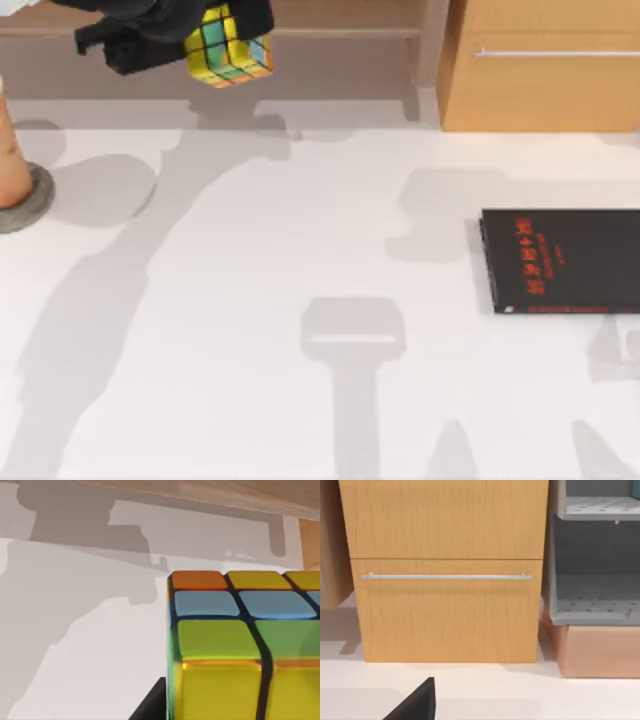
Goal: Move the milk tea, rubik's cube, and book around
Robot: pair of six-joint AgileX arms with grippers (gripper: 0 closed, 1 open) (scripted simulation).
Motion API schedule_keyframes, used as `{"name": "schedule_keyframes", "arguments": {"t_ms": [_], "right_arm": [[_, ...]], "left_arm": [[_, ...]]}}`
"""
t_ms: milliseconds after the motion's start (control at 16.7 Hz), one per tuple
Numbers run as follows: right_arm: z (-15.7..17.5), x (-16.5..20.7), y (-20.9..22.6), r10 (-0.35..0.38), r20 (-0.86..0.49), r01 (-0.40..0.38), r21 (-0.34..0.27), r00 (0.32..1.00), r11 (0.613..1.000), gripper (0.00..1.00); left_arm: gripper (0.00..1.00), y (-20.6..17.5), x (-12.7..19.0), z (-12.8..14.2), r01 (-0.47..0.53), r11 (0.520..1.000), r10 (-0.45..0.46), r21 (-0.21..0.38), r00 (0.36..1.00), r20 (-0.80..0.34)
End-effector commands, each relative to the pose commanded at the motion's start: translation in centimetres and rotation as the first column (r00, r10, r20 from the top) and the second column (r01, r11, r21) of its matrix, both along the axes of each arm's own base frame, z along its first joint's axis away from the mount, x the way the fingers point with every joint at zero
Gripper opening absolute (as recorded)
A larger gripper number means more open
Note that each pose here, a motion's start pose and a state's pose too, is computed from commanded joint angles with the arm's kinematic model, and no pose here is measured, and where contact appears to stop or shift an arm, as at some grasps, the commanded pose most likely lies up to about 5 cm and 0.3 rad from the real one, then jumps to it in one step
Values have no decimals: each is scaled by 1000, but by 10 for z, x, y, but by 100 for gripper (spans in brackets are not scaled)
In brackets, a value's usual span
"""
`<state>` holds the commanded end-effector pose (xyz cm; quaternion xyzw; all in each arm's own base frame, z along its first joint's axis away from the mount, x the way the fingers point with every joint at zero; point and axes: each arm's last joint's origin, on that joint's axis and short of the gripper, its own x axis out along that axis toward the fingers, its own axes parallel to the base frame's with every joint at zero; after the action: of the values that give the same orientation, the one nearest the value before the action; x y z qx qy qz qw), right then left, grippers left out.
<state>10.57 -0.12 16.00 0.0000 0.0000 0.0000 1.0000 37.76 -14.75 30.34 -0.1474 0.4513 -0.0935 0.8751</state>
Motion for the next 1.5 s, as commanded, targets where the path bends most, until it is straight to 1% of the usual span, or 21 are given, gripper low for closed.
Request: {"name": "schedule_keyframes", "arguments": {"t_ms": [120, 240, 420, 600, 720, 840, 1200, 1320, 1500], "right_arm": [[0, 0, 0, 0, 0, 0, 0, 1000, 1000, 100], [0, 0, 0, 0, 0, 0, 0, 1000, 1000, 100], [0, 0, 0, 0, 0, 0, 0, 1000, 1000, 100], [0, 0, 0, 0, 0, 0, 0, 1000, 1000, 100], [0, 0, 0, 0, 0, 0, 0, 1000, 1000, 100], [0, 0, 0, 0, 0, 0, 0, 1000, 1000, 100], [0, 0, 0, 0, 0, 0, 0, 1000, 1000, 100], [0, 0, 0, 0, 0, 0, 0, 1000, 1000, 100], [0, 0, 0, 0, 0, 0, 0, 1000, 1000, 100]], "left_arm": [[0, 31, -6, 28, 11, 1000, -10, -6, 980, 197], [0, 62, -13, 53, 0, 1000, -6, 15, 923, 385], [0, 105, -22, 80, -65, 995, 7, 72, 792, 610], [0, 143, -23, 91, -166, 977, 13, 131, 666, 746], [0, 162, -21, 93, -229, 961, 15, 157, 609, 793], [0, 175, -19, 93, -270, 947, 18, 171, 579, 815], [0, 176, -19, 94, -277, 945, 15, 175, 571, 821], [0, 171, -12, 97, -271, 943, -7, 193, 566, 825], [0, 160, 8, 102, -264, 937, -45, 228, 556, 830]]}}
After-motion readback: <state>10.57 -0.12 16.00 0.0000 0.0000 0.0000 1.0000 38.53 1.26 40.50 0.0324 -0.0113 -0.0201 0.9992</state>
